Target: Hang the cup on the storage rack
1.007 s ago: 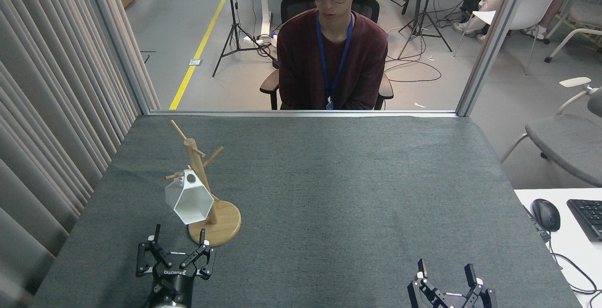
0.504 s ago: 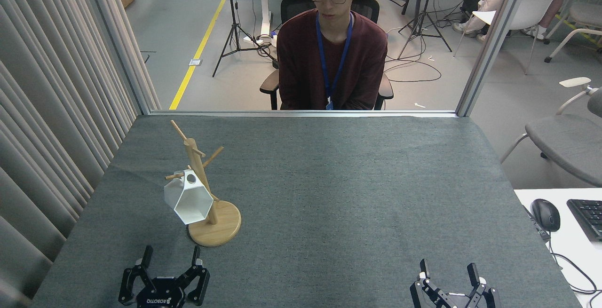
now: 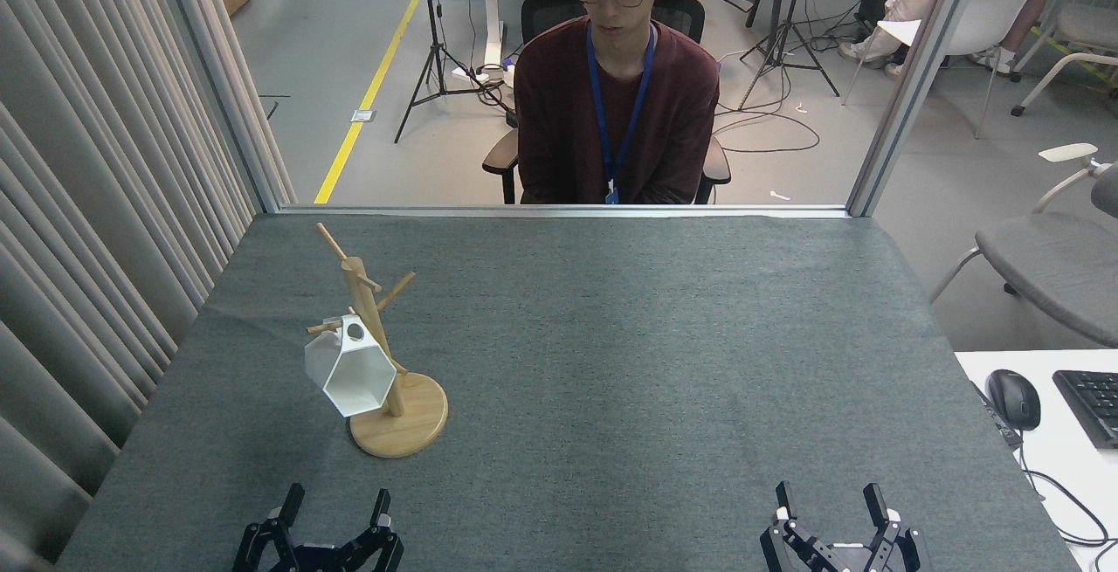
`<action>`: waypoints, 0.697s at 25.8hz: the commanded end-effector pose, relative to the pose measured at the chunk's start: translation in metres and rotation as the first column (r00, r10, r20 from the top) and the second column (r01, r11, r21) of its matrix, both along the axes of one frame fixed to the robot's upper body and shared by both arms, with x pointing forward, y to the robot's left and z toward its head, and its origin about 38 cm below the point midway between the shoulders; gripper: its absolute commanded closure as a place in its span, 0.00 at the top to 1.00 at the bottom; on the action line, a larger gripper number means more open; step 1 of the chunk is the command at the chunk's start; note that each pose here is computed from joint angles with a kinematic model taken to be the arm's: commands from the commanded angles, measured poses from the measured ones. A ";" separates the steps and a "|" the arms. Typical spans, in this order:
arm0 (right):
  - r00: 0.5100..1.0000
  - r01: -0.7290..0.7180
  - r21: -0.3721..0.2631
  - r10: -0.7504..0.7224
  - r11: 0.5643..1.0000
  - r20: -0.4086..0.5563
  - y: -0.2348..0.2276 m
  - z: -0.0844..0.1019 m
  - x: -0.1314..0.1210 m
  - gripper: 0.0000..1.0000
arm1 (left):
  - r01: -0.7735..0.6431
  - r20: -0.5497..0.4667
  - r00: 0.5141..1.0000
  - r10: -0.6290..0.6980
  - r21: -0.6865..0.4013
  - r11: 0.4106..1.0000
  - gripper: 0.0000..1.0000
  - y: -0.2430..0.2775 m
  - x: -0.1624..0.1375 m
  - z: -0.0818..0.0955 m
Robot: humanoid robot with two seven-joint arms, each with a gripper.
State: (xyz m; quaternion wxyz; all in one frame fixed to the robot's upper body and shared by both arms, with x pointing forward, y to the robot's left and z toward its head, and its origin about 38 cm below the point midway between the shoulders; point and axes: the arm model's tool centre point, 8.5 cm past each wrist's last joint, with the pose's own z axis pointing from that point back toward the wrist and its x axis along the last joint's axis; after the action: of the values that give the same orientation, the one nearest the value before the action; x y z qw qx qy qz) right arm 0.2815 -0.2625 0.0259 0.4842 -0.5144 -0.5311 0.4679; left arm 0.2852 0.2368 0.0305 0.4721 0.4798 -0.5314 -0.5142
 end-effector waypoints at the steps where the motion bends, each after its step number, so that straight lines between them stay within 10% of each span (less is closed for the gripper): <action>1: 1.000 -0.004 -0.001 0.004 1.000 0.002 0.000 0.001 0.000 0.99 | -0.003 -0.036 0.999 0.004 0.024 1.000 0.99 -0.001 0.000 -0.003; 18: 1.000 0.003 0.000 -0.003 1.000 -0.002 0.000 -0.001 0.000 0.99 | -0.051 0.075 0.996 0.048 0.034 0.998 0.99 -0.002 0.002 0.007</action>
State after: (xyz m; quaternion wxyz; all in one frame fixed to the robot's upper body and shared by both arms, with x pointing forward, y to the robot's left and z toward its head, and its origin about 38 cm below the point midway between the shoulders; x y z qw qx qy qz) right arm 0.2811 -0.2624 0.0257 0.4845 -0.5144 -0.5309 0.4676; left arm 0.2873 0.2380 0.0332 0.4694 0.5124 -0.5133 -0.5036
